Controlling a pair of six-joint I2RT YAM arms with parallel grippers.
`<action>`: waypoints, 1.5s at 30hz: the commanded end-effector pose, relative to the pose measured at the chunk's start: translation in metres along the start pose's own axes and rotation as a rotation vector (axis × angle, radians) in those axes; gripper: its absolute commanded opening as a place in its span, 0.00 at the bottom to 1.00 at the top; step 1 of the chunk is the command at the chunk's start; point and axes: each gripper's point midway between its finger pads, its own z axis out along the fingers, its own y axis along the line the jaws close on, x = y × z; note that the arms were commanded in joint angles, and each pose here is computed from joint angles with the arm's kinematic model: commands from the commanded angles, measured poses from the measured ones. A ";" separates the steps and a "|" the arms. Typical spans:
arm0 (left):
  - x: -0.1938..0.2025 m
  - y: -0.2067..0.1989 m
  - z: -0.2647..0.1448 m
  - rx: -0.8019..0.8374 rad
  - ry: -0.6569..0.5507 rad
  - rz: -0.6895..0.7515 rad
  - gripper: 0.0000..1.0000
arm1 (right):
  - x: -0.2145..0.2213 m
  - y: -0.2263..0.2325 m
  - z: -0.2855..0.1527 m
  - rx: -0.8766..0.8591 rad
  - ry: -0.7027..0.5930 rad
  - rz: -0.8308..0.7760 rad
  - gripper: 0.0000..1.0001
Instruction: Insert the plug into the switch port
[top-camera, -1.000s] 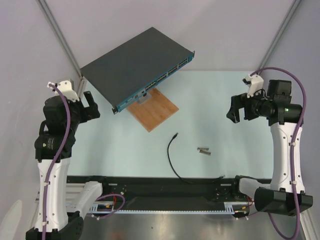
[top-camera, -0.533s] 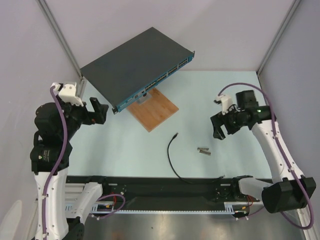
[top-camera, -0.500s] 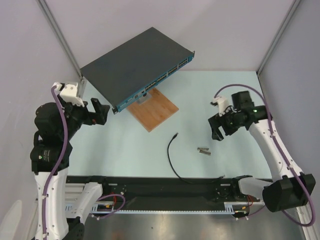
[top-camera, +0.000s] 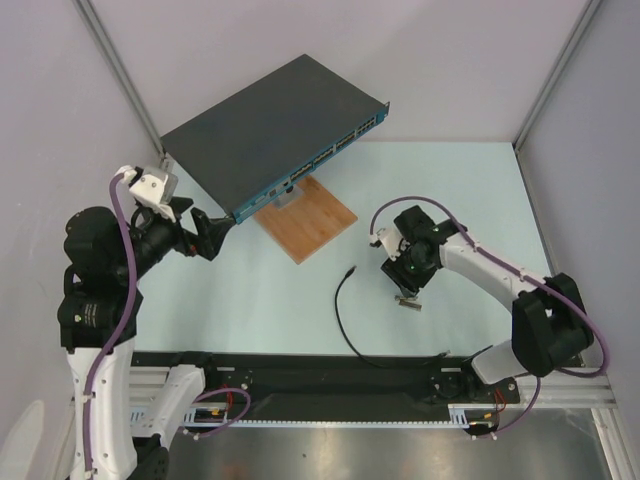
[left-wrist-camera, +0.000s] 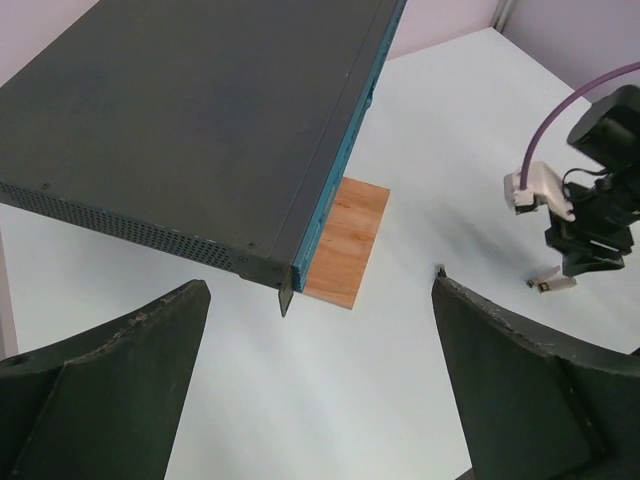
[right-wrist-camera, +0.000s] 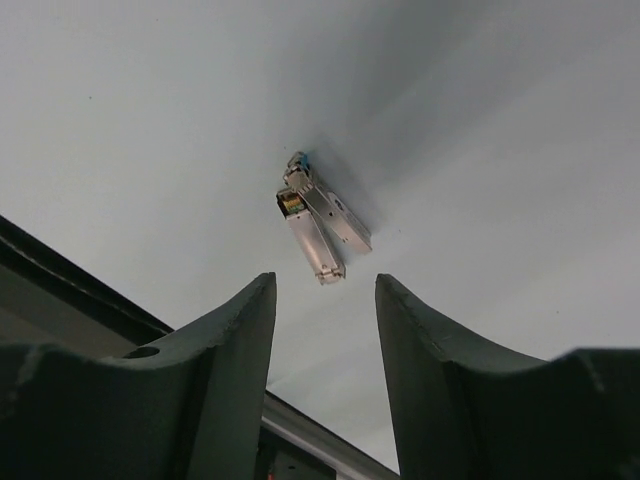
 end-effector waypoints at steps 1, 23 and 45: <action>-0.016 -0.002 0.000 0.023 -0.047 0.046 1.00 | -0.005 -0.003 0.015 0.030 0.003 -0.028 0.49; -0.011 0.002 0.007 0.020 -0.047 0.030 0.99 | 0.001 -0.013 0.056 0.003 0.085 -0.038 0.37; -0.022 -0.002 0.008 0.050 -0.040 0.059 0.98 | -0.047 -0.030 0.012 -0.084 -0.089 0.152 0.00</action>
